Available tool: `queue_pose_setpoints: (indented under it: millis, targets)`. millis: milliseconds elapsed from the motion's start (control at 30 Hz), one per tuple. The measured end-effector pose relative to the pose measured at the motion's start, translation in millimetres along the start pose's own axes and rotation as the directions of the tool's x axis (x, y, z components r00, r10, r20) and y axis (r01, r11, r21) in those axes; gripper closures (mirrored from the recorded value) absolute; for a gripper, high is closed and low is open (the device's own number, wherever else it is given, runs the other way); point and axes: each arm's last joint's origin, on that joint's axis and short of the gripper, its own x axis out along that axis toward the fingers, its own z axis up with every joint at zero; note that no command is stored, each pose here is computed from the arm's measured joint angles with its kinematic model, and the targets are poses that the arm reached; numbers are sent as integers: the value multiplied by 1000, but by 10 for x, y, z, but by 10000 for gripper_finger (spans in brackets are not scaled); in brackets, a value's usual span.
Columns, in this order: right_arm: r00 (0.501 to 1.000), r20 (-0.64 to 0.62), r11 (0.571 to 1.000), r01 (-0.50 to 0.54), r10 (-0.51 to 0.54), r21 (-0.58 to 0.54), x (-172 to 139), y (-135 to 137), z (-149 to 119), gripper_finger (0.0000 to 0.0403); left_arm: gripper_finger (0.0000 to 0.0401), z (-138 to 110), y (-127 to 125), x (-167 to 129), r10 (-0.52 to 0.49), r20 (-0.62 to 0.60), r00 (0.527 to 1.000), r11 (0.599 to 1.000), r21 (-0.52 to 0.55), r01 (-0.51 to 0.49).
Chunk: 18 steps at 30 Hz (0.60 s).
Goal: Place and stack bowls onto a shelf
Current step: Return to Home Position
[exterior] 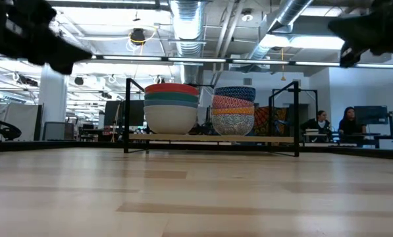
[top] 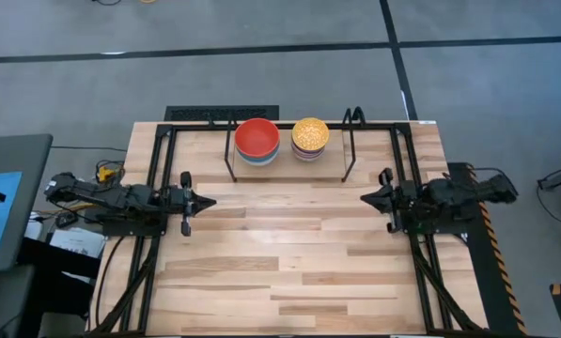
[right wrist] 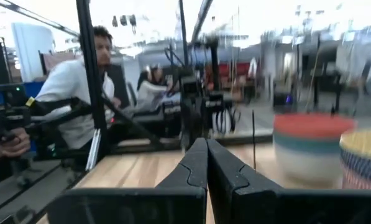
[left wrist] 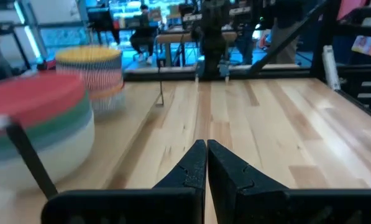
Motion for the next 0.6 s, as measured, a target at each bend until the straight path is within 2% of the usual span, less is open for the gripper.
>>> queue_pose_setpoints:
  millis: [100,333,500,600]
  targets:
    - [997,-71,998,4,0,55,9,-56,-69,381,401,-200,-10,17,15,-4,1000,999,-30,-15]
    - [995,-104,997,4,4,76,10,-76,-115,378,401,-138,15,-35,25,55,998,999,-46,-22]
    - [985,-169,996,50,-37,75,1,-84,-206,377,401,-114,23,-51,33,97,995,998,-50,-28]
    - [985,-171,998,43,-33,53,0,-75,-209,377,401,-128,26,-40,53,80,995,996,-73,-47]
